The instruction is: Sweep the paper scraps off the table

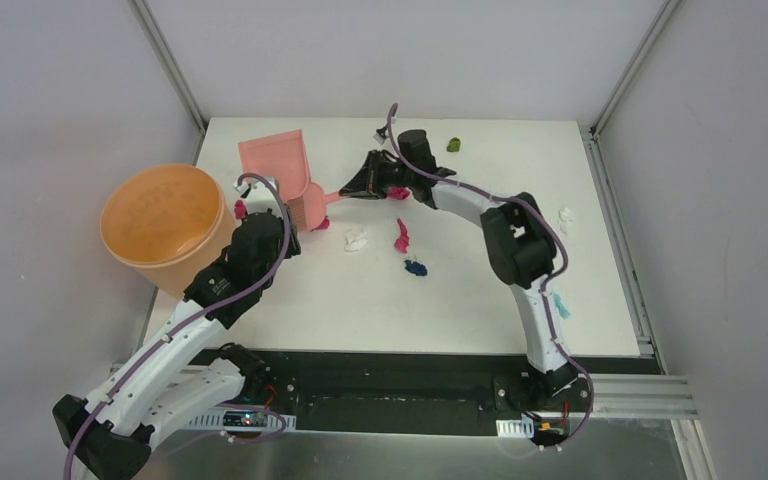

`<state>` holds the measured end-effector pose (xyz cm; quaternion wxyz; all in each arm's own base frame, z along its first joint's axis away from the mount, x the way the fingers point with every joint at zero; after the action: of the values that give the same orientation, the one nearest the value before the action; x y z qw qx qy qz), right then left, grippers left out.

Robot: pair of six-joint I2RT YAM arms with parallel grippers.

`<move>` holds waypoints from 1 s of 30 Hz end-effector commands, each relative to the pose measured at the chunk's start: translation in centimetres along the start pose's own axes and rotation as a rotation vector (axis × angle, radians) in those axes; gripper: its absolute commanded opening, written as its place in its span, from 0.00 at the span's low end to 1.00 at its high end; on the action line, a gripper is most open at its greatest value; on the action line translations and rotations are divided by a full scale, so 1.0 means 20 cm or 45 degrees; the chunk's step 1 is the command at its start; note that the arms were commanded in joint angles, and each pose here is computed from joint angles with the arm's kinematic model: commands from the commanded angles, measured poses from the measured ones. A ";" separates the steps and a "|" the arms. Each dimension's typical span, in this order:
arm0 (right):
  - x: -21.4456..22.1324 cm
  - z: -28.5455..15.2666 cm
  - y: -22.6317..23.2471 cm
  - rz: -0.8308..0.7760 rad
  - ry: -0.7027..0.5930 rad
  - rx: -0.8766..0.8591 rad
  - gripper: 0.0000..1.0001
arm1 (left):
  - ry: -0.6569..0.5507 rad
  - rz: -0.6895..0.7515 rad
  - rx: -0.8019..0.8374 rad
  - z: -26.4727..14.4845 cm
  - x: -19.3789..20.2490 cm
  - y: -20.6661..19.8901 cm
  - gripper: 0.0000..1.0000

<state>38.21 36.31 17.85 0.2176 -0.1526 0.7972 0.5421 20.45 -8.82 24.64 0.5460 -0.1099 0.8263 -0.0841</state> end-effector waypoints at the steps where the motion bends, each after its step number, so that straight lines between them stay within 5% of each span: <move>1: -0.18 0.19 0.18 0.081 -0.099 -0.337 0.00 | -0.114 -0.055 0.027 -0.02 -0.07 -0.01 0.00; 7: -0.15 0.43 0.24 0.108 -0.082 -0.432 0.00 | -0.059 -0.038 0.059 0.00 -0.06 -0.04 0.00; 16: -0.06 0.63 0.04 0.213 -0.078 0.043 0.00 | -0.022 -0.020 0.088 0.03 -0.03 -0.07 0.00; 30: 0.03 0.73 -0.05 0.232 -0.083 0.348 0.00 | 0.033 0.017 0.090 0.08 0.00 -0.09 0.00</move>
<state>39.93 50.05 10.73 0.1711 -0.0497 0.8520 0.4923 21.42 -10.14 22.70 0.5139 -0.0857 0.8491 -0.0871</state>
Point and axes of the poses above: each gripper's point midway between its finger pads, its own z axis out along the fingers, its own y axis along the line the jaws close on, x = y × z, the point moved 7 cm from there along -z, back along the fingers, and after that the axes turned 9 degrees about -z, right-handed, at the moved point
